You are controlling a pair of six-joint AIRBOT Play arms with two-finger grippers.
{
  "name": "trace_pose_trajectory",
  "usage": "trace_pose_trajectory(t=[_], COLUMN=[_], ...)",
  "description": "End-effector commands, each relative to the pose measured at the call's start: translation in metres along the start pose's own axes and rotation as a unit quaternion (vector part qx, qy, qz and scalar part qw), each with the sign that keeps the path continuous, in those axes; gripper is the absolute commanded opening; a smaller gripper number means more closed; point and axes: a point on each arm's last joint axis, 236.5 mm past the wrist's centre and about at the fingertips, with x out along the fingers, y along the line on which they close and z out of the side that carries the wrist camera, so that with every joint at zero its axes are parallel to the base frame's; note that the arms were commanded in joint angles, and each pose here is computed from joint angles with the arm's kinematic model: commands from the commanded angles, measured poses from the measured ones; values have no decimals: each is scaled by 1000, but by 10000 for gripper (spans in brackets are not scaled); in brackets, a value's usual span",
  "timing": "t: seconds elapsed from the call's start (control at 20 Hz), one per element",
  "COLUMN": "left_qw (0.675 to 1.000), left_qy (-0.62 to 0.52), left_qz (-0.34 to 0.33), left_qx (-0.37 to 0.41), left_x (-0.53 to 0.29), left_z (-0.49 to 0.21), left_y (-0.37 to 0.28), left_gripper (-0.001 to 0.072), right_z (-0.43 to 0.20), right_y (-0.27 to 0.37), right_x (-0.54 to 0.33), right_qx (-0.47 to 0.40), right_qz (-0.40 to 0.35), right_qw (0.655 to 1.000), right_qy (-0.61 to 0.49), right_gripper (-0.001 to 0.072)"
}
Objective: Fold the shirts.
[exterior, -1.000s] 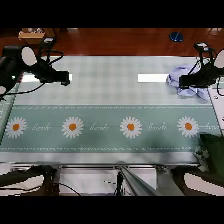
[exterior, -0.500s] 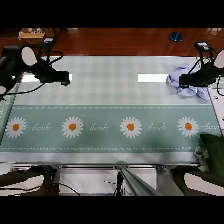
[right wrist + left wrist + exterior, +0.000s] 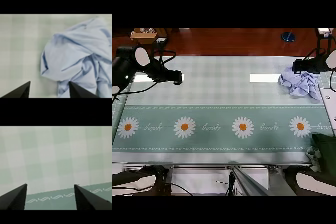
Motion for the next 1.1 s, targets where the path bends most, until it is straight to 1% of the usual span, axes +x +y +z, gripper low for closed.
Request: trace_pose_trajectory(t=[0.0, 0.15, 0.3, 0.45, 0.6, 0.7, 0.75, 0.85, 0.9, 0.95, 1.05], left_qw=[1000, 1000, 1000, 1000, 1000, 1000, 1000, 1000, 1000, 1000, 1000], left_qy=[-21, -19, 0, 13, 14, 14, 15, 13, 12, 9, -8], left_qz=[2, 2, 2, 1, 1, 0, 0, 0, 0, 0, 0], left_qx=[-1, -1, -1, -1, -1, -2, -2, -1, 9, 18, 18], left_x=[-3, -7, -7, -7, -7, -7, -7, -8, -9, -12, -25], left_z=[12, 10, 1, -5, -6, -6, -6, -5, -5, -4, 3], left_y=[3, 2, 2, 2, 2, 1, 1, 1, 1, 1, 1], left_gripper=[710, 710, 710, 710, 710, 710, 710, 710, 710, 710, 710], right_z=[18, -10, -29, -50, -73, -90, -98, -103, -99, -91, -59], right_y=[-44, -80, -97, -107, -103, -92, -88, -84, -84, -85, -90], right_x=[18, 52, 84, 112, 139, 157, 164, 169, 167, 161, 135], right_qx=[53, 117, 181, 202, 208, 222, 227, 237, 238, 240, 230], right_qz=[-43, -48, -36, -39, -36, -25, -21, -15, -15, -13, -13], right_qw=[997, 992, 983, 978, 976, 972, 970, 968, 968, 968, 973], right_qy=[-45, -9, 5, 24, 48, 71, 81, 87, 82, 71, 31], right_gripper=[538, 538, 538, 538, 536, 518, 413, 139, 59, 21, 21])
